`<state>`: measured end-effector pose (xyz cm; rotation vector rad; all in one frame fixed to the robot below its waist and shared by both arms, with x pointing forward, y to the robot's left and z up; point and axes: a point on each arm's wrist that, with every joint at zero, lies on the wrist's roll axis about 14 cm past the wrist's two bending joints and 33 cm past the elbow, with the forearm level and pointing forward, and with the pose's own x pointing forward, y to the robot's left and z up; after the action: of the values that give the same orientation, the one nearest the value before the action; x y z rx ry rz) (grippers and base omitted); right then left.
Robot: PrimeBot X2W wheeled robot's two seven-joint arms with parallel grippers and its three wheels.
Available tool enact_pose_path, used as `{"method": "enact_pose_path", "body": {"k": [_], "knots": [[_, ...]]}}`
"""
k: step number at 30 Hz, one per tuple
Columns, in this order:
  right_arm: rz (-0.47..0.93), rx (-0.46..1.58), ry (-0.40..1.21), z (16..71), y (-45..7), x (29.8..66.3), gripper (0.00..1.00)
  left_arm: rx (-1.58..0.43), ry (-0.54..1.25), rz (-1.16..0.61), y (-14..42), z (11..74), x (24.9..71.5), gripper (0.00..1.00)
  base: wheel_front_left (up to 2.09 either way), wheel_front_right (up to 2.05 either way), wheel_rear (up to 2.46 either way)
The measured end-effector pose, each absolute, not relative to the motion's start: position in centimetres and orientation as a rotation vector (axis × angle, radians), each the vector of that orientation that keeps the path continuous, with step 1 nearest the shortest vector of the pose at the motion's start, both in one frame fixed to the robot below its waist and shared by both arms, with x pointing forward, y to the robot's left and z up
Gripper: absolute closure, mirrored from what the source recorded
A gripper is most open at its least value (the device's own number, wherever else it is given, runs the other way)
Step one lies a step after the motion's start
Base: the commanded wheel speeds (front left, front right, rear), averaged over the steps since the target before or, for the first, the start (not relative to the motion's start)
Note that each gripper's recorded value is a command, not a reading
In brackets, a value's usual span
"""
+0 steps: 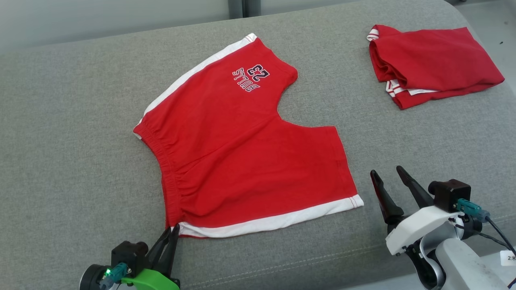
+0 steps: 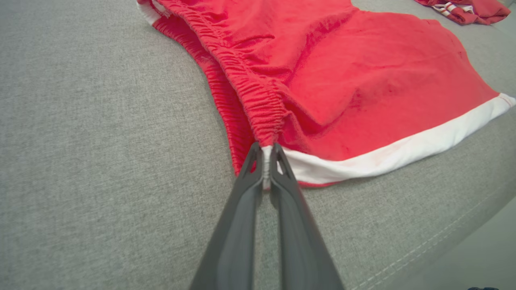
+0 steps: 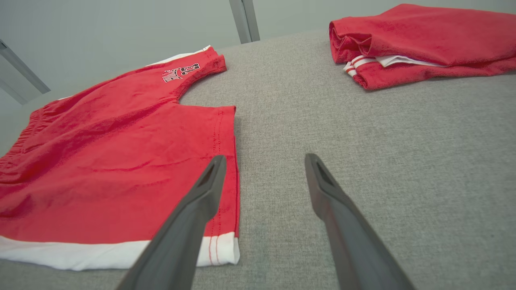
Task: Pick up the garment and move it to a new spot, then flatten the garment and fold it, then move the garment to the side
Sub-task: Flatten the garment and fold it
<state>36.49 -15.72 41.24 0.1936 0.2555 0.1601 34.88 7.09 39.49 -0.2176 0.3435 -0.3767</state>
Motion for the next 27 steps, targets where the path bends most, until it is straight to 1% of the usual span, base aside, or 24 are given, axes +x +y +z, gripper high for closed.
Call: {"method": "enact_pose_path", "body": {"k": [17,19,23,27], "knots": [[0.250,0.205,0.467,36.0,-13.3,33.9,0.00,-0.225,0.297,-0.357,7.6,40.3,36.1,1.00,0.00,0.00,0.00],[0.275,0.205,0.478,35.8,-12.6,33.9,0.02,-0.226,0.290,-0.353,7.7,40.4,36.3,1.00,0.00,0.00,0.00],[0.320,0.186,0.471,35.9,-11.3,34.6,0.12,-0.228,0.294,-0.348,7.8,40.2,36.3,1.00,0.00,0.00,0.00],[0.342,0.169,0.476,35.8,-10.9,34.6,0.16,-0.231,0.298,-0.346,7.8,40.1,36.3,1.00,0.00,0.00,0.00]]}}
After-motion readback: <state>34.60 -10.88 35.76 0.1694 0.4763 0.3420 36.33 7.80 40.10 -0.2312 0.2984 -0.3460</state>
